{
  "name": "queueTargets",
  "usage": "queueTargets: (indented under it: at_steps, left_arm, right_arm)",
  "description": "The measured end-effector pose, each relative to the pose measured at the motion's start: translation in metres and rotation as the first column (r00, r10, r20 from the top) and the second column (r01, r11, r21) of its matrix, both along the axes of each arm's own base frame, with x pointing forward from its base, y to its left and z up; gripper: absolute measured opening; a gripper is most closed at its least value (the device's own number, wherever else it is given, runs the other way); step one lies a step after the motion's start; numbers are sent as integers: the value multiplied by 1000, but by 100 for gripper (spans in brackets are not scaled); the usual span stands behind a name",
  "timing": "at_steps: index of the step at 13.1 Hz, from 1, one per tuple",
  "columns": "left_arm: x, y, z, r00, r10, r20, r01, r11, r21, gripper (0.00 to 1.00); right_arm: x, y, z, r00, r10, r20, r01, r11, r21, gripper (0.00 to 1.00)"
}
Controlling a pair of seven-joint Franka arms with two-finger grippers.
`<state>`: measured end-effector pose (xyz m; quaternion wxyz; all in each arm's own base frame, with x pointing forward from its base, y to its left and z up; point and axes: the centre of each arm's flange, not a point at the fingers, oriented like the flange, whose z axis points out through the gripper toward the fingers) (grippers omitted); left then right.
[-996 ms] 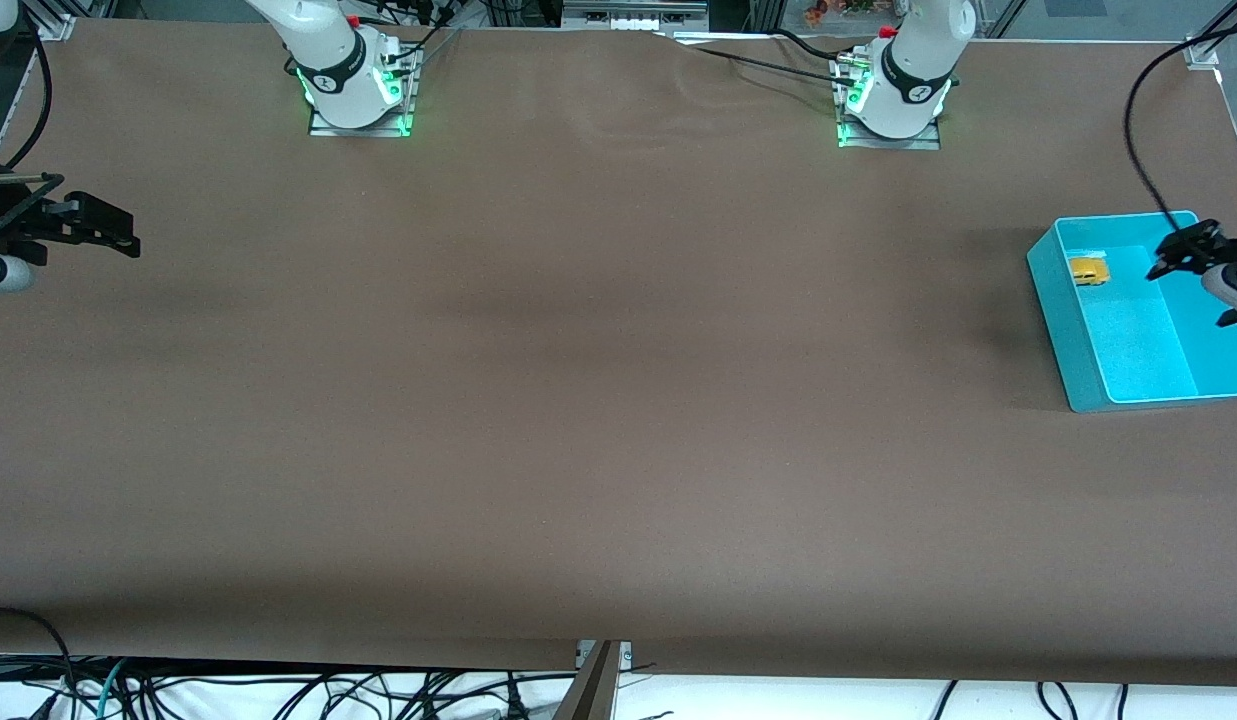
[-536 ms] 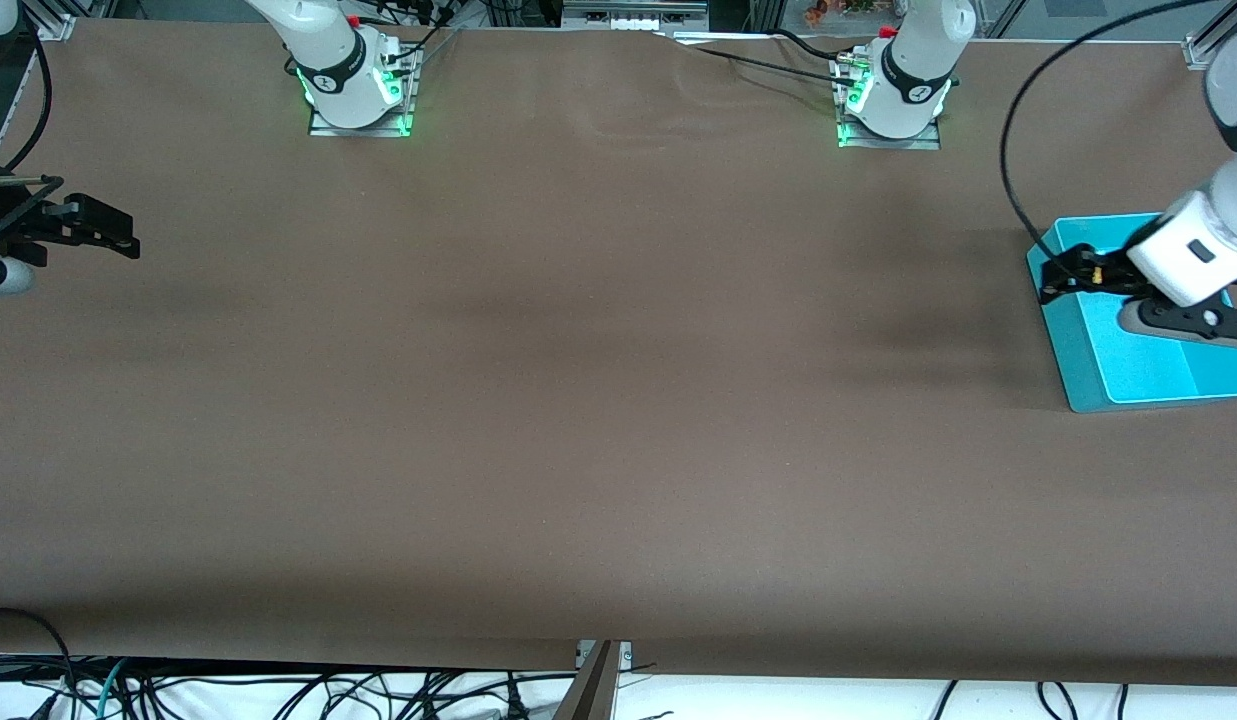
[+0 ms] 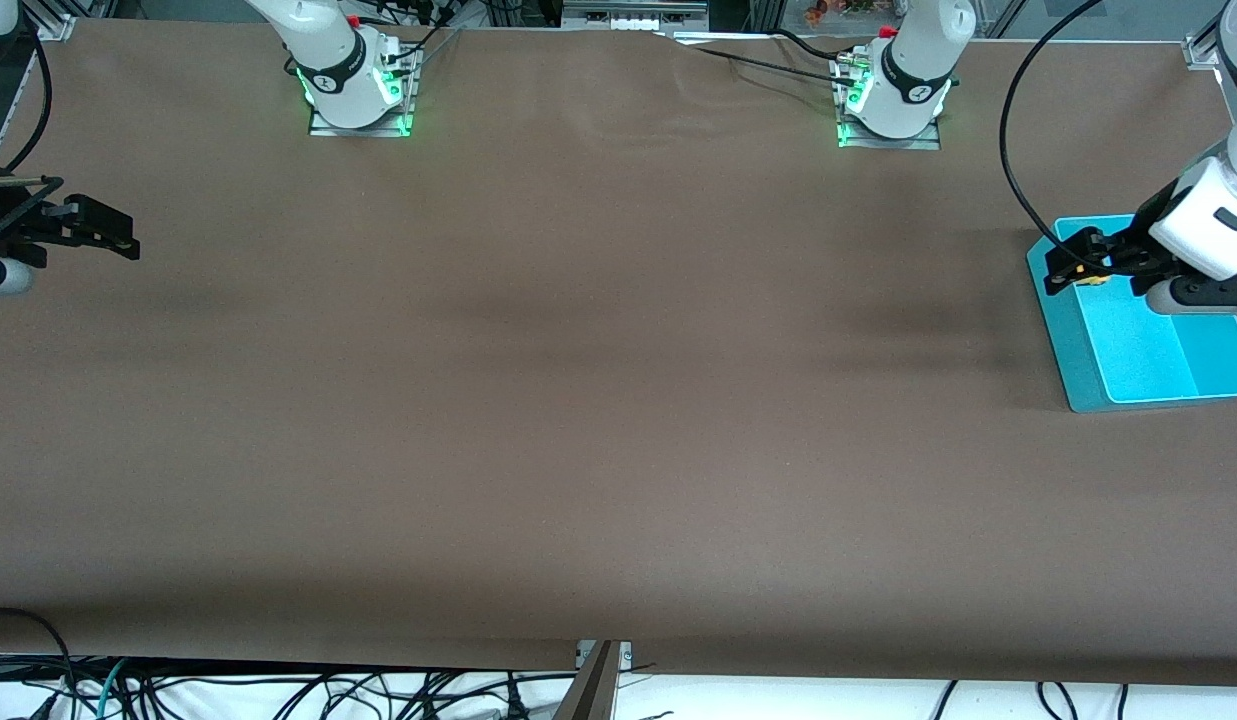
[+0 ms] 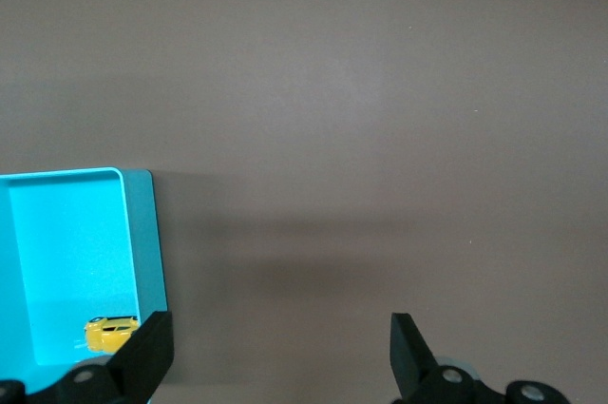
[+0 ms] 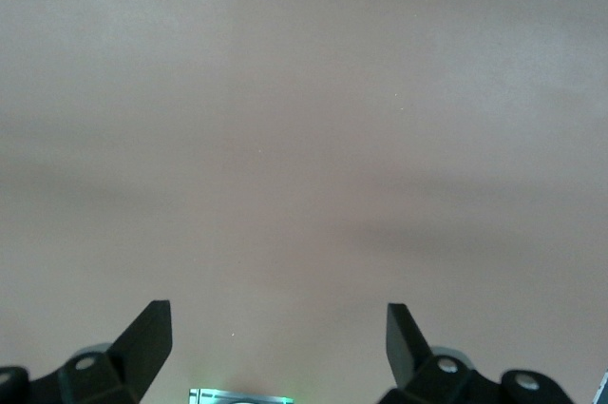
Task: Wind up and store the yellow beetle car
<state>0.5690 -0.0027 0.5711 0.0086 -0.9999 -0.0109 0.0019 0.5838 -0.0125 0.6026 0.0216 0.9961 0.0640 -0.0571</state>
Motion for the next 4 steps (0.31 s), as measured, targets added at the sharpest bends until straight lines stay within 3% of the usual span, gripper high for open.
queueTargets:
  at_steps: [4]
  left_arm:
    - [-2,-13,4,999,33,-13,-33,999,-1,100]
  right_arm:
    - [0,0,0,1000,-24,4,24,1000,-3,100]
